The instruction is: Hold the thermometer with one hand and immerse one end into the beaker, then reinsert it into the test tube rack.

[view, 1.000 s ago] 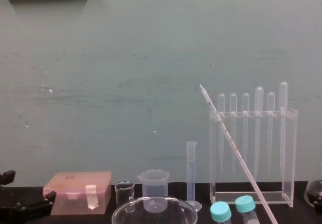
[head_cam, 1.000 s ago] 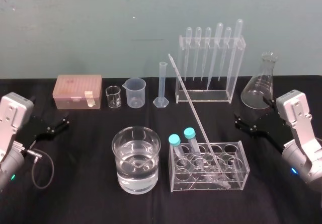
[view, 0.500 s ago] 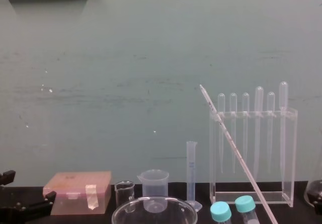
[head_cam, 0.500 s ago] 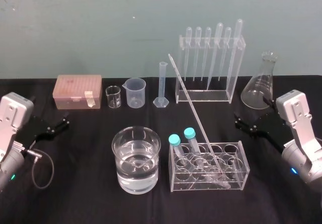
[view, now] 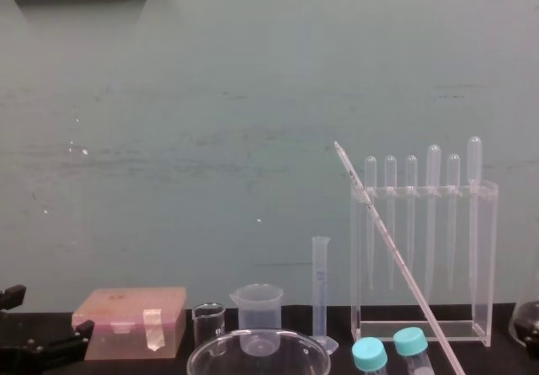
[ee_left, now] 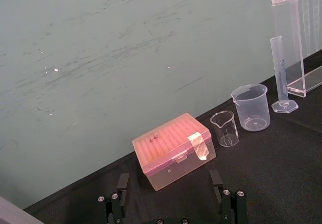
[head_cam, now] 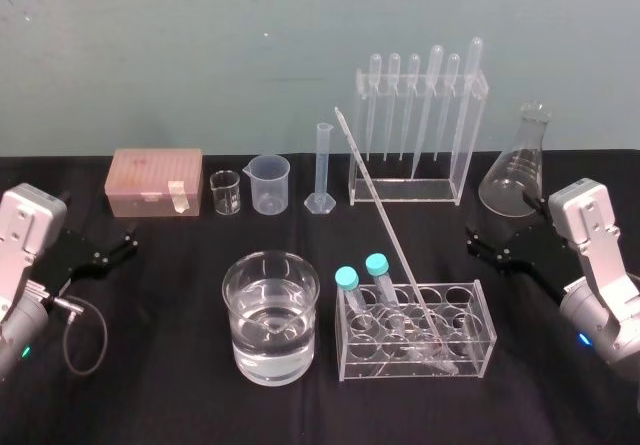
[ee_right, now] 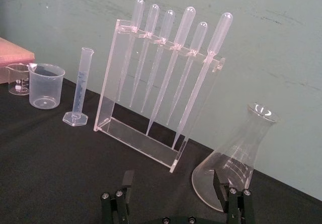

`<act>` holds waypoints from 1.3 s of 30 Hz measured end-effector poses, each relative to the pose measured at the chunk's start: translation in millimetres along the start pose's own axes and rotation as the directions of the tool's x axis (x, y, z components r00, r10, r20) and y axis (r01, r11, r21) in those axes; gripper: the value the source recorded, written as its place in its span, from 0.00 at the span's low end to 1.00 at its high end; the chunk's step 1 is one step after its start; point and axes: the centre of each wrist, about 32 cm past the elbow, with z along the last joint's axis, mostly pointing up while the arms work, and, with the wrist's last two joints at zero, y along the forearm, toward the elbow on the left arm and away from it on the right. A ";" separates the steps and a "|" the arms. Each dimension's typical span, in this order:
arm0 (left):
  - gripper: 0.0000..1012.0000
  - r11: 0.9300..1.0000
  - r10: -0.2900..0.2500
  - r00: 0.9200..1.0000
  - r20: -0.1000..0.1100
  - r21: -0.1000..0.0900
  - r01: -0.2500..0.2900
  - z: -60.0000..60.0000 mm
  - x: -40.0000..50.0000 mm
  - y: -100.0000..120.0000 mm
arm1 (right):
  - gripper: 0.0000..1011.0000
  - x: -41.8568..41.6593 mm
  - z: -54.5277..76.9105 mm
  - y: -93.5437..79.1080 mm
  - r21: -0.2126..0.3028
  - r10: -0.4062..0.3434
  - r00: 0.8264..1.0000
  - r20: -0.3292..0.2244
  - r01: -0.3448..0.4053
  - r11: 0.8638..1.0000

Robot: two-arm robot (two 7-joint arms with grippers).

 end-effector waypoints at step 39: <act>1.00 1.000 0.000 1.000 0.000 0.000 0.000 0.0 0.0 0.0 | 0.99 33.0 37.4 -4.5 0.025 0.091 0.977 -0.194 -0.088 0.996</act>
